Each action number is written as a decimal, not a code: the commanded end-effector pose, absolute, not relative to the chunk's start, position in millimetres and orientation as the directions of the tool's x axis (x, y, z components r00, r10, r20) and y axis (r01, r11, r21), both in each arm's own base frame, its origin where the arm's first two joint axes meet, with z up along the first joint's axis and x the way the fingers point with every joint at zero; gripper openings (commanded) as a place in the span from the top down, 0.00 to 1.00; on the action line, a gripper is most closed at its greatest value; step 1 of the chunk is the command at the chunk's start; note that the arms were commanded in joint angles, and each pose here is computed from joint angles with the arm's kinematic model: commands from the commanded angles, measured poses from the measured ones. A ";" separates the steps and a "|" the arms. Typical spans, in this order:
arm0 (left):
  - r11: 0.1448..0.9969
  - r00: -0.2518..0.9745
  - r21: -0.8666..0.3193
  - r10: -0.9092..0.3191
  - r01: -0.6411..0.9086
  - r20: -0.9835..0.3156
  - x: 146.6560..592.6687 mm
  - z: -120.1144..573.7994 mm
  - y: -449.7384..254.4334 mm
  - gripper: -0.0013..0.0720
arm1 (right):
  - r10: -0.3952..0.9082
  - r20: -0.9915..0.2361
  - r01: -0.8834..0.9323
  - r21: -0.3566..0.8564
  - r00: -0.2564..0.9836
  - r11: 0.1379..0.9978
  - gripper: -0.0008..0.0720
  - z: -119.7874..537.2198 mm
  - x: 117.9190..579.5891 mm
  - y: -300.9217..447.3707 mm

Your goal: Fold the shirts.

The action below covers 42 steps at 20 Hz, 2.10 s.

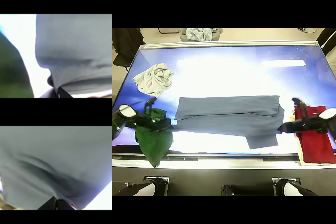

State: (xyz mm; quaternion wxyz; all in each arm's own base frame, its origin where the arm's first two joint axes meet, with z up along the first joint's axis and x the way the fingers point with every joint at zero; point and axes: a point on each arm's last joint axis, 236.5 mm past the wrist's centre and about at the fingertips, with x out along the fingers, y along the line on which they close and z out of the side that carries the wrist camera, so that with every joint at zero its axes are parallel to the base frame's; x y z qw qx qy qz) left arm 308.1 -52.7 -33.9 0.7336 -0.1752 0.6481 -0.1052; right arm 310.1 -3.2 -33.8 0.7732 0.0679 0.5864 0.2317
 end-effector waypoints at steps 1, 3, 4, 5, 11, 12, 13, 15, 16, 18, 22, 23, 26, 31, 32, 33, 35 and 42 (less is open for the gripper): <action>0.918 0.274 -0.393 -0.365 -0.051 -0.890 357.8 6.3 -46.3 0.95 | 0.363 -0.854 -0.307 0.256 0.373 0.917 0.94 13.5 374.7 -17.8; 0.919 0.293 -0.391 -0.363 -0.044 -0.885 395.9 10.3 -41.2 0.95 | 0.349 -0.847 -0.299 0.239 0.401 0.924 0.94 8.8 414.7 -16.1; 0.918 0.290 -0.393 -0.364 -0.046 -0.885 413.0 8.4 -39.0 0.95 | 0.350 -0.845 -0.303 0.237 0.404 0.923 0.94 3.6 433.1 -14.3; 0.916 0.284 -0.397 -0.367 -0.056 -0.886 431.4 5.2 -36.5 0.95 | 0.349 -0.843 -0.290 0.243 0.409 0.926 0.94 -1.9 452.7 -14.0; 0.899 0.175 -0.422 -0.400 -0.115 -0.900 495.8 -42.4 -32.6 0.95 | 0.354 -0.827 -0.228 0.279 0.437 0.933 0.94 -30.4 531.6 -2.2; 0.894 0.162 -0.430 -0.409 -0.130 -0.898 499.8 -53.8 -33.6 0.95 | 0.359 -0.832 -0.230 0.285 0.423 0.930 0.94 -41.6 533.8 2.5; 0.884 0.145 -0.445 -0.426 -0.141 -0.893 501.1 -65.1 -37.2 0.95 | 0.366 -0.840 -0.231 0.294 0.401 0.927 0.94 -53.9 532.7 7.3; 0.877 0.116 -0.453 -0.439 -0.160 -0.891 499.7 -83.9 -39.4 0.94 | 0.371 -0.849 -0.222 0.306 0.376 0.926 0.94 -67.8 530.3 7.8; 0.872 0.109 -0.460 -0.448 -0.166 -0.888 499.4 -87.7 -41.2 0.93 | 0.368 -0.849 -0.222 0.303 0.378 0.927 0.93 -67.9 530.8 6.7; 0.868 0.123 -0.470 -0.455 -0.159 -0.882 503.8 -80.2 -41.6 0.41 | 0.368 -0.846 -0.227 0.300 0.386 0.927 0.44 -58.8 532.3 1.4; 0.884 0.272 -0.464 -0.432 -0.063 -0.860 530.1 -11.8 -29.8 0.32 | 0.248 -0.921 -0.286 0.161 0.302 0.945 0.00 -38.5 505.9 -70.6; 0.887 0.318 -0.460 -0.424 -0.042 -0.848 535.3 9.6 -28.8 0.23 | 0.235 -0.930 -0.252 0.165 0.282 0.954 0.00 -42.3 498.4 -84.7; 0.892 0.386 -0.452 -0.423 0.017 -0.820 533.8 56.8 -39.5 0.04 | 0.360 -0.910 -0.215 0.317 0.205 0.924 0.00 -64.3 483.5 -74.5; 0.893 0.451 -0.427 -0.442 0.141 -0.775 519.3 118.7 -76.4 0.04 | 0.577 -0.798 -0.139 0.560 0.172 0.816 0.00 -93.4 489.7 -27.2; 0.892 0.458 -0.422 -0.448 0.165 -0.768 516.0 127.7 -84.4 0.04 | 0.625 -0.763 -0.127 0.612 0.167 0.781 0.00 -94.3 490.1 -16.5; 0.889 0.463 -0.418 -0.454 0.185 -0.761 512.6 135.7 -92.1 0.04 | 0.666 -0.728 -0.117 0.656 0.161 0.746 0.00 -93.7 489.9 -7.2; 0.884 0.467 -0.414 -0.466 0.216 -0.752 507.3 145.8 -105.0 0.04 | 0.727 -0.671 -0.112 0.719 0.143 0.686 0.00 -87.2 486.7 6.8; 0.864 0.417 -0.415 -0.502 0.285 -0.758 498.6 139.4 -146.7 0.06 | 0.768 -0.639 -0.134 0.759 0.026 0.637 0.64 -78.0 459.4 18.2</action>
